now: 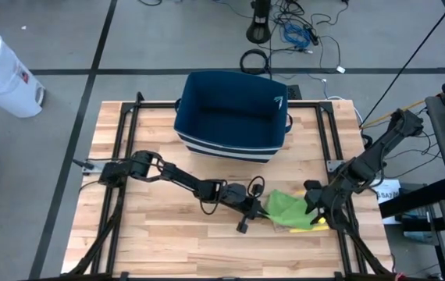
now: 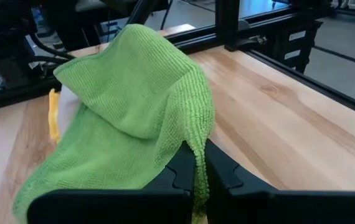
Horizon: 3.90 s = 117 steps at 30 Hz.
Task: Fold towel
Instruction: Stack the folded green towel on the folded brown towel
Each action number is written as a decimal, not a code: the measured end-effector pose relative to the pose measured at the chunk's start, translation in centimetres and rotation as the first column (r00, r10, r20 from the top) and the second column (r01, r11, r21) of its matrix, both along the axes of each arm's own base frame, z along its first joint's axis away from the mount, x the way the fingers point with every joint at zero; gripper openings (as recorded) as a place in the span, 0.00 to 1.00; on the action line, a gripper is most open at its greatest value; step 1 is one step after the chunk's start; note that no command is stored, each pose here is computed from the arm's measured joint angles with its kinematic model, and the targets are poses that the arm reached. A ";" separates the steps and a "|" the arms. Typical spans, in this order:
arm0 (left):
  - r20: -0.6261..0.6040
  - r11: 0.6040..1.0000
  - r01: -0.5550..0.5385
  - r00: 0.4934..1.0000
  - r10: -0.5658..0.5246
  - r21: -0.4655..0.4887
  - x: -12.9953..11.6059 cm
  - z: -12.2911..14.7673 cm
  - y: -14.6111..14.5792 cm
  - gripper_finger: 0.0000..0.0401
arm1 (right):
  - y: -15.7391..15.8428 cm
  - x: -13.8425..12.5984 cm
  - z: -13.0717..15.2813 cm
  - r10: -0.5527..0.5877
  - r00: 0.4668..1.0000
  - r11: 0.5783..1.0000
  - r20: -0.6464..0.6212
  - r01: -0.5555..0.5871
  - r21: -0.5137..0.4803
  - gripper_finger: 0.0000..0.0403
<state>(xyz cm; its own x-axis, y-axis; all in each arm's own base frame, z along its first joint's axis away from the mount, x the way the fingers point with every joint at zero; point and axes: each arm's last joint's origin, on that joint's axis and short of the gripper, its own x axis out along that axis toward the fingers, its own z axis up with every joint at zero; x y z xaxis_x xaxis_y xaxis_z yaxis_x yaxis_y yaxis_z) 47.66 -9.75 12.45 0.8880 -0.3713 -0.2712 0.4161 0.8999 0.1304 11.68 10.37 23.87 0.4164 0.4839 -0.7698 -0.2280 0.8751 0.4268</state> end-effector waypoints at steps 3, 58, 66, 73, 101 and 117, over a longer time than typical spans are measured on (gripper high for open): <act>-0.001 1.000 -0.010 1.000 0.010 0.003 0.0 0.0 0.0 0.03 | 0.9 0.6 -0.6 0.013 1.000 1.000 -0.019 -0.014 -0.014 0.47; -0.007 0.993 0.119 0.993 -0.119 -0.007 -0.2 0.2 -0.3 0.03 | 0.7 -1.2 -3.8 -0.274 0.929 0.901 -0.250 0.156 -0.406 0.48; 0.079 0.944 0.324 0.944 -0.319 -0.065 -0.5 1.1 -1.5 0.03 | 0.9 -1.7 -3.9 -0.318 0.892 0.907 -0.321 0.188 -0.376 0.48; 0.254 0.875 0.464 0.871 -0.421 -0.140 -0.7 3.2 -2.4 0.03 | 1.4 -1.4 -4.6 -0.312 0.900 0.921 -0.305 0.207 -0.331 0.48; 0.402 0.569 0.765 0.643 -0.652 -0.301 -3.9 6.1 -8.7 0.03 | 1.6 3.2 -10.9 -0.276 0.958 0.943 0.080 0.286 -0.170 0.48; 0.402 0.558 0.774 0.633 -0.662 -0.301 -4.2 6.1 -9.4 0.03 | -0.8 9.3 -13.2 -0.359 0.894 0.907 0.269 0.402 -0.127 0.48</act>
<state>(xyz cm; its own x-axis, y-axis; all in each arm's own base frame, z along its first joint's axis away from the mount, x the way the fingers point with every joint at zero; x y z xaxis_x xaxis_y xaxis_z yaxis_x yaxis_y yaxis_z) 43.46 -19.13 18.55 0.2817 -0.9306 0.2338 0.9564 0.2919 0.0095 21.02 9.60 10.63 0.7197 0.1186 -0.6841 0.0635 0.9699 0.2349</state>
